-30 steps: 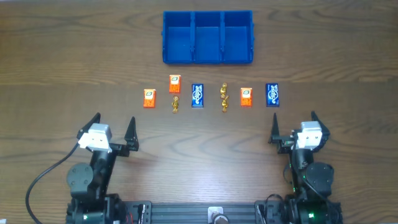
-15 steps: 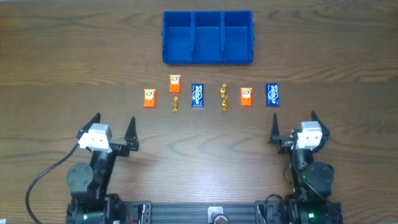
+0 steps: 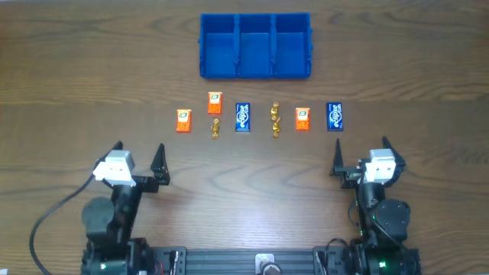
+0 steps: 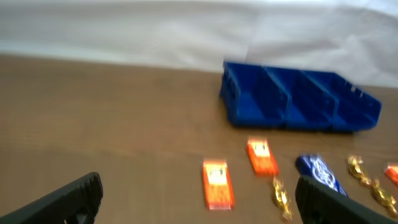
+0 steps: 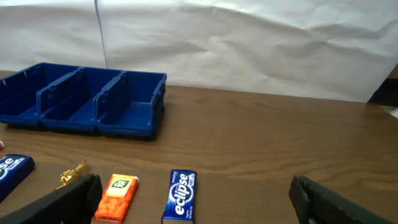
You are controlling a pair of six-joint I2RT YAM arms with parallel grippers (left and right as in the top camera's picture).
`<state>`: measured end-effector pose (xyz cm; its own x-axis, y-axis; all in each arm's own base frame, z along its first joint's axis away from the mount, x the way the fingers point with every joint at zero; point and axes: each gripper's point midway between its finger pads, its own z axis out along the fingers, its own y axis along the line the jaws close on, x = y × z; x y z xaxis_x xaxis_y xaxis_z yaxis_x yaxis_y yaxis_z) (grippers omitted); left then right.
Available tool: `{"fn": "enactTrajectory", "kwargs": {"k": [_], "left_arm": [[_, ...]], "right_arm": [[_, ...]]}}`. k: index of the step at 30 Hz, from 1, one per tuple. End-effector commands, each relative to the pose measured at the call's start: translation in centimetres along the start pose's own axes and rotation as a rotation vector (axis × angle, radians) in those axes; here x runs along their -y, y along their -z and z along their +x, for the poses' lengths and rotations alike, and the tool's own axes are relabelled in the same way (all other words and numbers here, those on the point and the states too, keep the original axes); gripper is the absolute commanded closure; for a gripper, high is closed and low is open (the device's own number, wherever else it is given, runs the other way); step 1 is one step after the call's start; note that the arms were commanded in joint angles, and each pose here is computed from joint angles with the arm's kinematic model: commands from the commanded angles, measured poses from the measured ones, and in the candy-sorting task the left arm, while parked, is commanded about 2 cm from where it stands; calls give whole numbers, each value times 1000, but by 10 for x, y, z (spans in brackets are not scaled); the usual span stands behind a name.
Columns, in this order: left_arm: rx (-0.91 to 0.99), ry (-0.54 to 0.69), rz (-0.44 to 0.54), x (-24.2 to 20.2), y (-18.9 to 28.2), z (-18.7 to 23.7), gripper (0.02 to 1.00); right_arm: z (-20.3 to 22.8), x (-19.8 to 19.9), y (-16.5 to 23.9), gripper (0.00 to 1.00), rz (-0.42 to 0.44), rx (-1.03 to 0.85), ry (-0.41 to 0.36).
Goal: Sort Candies Into Trays
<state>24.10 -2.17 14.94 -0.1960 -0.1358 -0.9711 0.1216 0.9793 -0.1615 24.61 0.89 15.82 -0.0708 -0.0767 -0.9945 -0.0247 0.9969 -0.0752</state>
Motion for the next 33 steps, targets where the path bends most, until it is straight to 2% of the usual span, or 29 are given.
{"fn": "enactTrajectory", "kwargs": {"k": [1, 6, 10, 13, 20, 23, 27, 33], "left_arm": [[-88, 85, -5, 10, 5, -55, 23], [-303, 130, -12, 17, -11, -90, 18], [-524, 151, -24, 17, -35, -85, 23], [-747, 143, -11, 22, -64, -56, 20], [-1049, 123, 8, 33, -112, 24, 18], [-1123, 109, 14, 37, -126, 54, 18], [-1208, 49, -33, 34, -141, 87, 18], [-1273, -40, -87, 28, -153, 106, 18]], "right_arm": [[1, 0, 0, 5, -1, -1, 12], [1, 0, 0, 3, -1, 0, 12], [1, 0, 0, 3, -1, 0, 12], [1, 0, 0, 3, -1, -1, 12], [1, 0, 0, 3, -1, 0, 12], [1, 0, 0, 3, -1, 0, 12], [1, 0, 0, 3, -1, 0, 12], [1, 0, 0, 3, -1, -1, 12]]}}
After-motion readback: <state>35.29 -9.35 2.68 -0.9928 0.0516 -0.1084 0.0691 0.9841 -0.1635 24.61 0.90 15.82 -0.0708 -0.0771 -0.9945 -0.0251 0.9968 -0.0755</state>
